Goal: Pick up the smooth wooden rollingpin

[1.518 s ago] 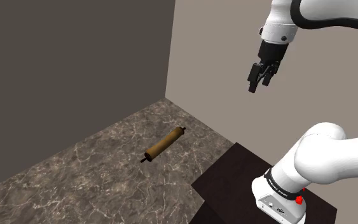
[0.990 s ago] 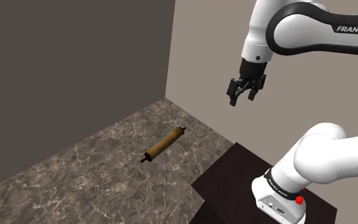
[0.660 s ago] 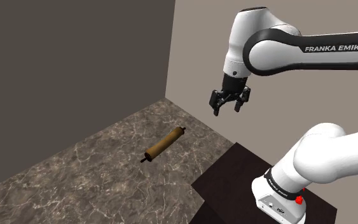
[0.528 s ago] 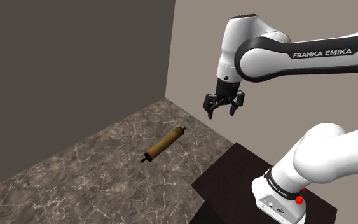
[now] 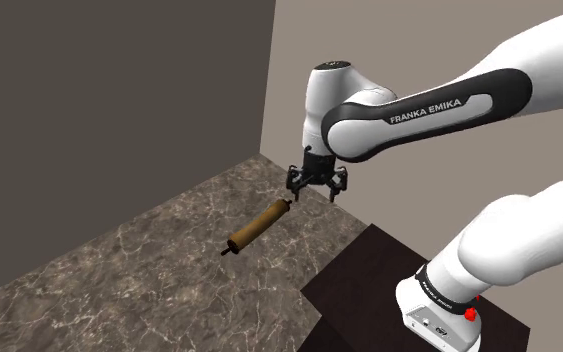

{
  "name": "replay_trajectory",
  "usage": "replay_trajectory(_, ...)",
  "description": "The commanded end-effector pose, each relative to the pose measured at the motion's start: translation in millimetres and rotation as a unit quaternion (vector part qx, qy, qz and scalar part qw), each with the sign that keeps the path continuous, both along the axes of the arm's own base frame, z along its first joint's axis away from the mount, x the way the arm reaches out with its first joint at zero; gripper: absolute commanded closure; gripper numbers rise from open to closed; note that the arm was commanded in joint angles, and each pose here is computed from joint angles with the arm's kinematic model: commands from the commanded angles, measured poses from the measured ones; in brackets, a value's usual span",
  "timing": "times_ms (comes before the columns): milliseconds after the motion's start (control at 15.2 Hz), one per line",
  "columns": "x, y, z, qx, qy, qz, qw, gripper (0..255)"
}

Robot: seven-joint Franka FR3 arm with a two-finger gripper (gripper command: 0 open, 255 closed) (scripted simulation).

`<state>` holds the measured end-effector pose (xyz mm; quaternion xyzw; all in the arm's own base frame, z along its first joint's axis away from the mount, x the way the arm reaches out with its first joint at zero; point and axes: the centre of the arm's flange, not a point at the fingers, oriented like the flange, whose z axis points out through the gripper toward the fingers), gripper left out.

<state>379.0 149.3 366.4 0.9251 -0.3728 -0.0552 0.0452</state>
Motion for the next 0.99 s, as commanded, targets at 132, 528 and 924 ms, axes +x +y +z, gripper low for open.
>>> replay_trajectory(132, 33.2, 22.1, -39.0, -0.009, -0.004, -0.065, 0.9978, 0)
replay_trajectory(528, 82.6, 42.6, -97.7, -0.024, -0.009, -0.160, 0.9868, 0)
replay_trajectory(924, 118.9, 50.1, -143.6, -0.035, -0.012, -0.224, 0.9739, 0)
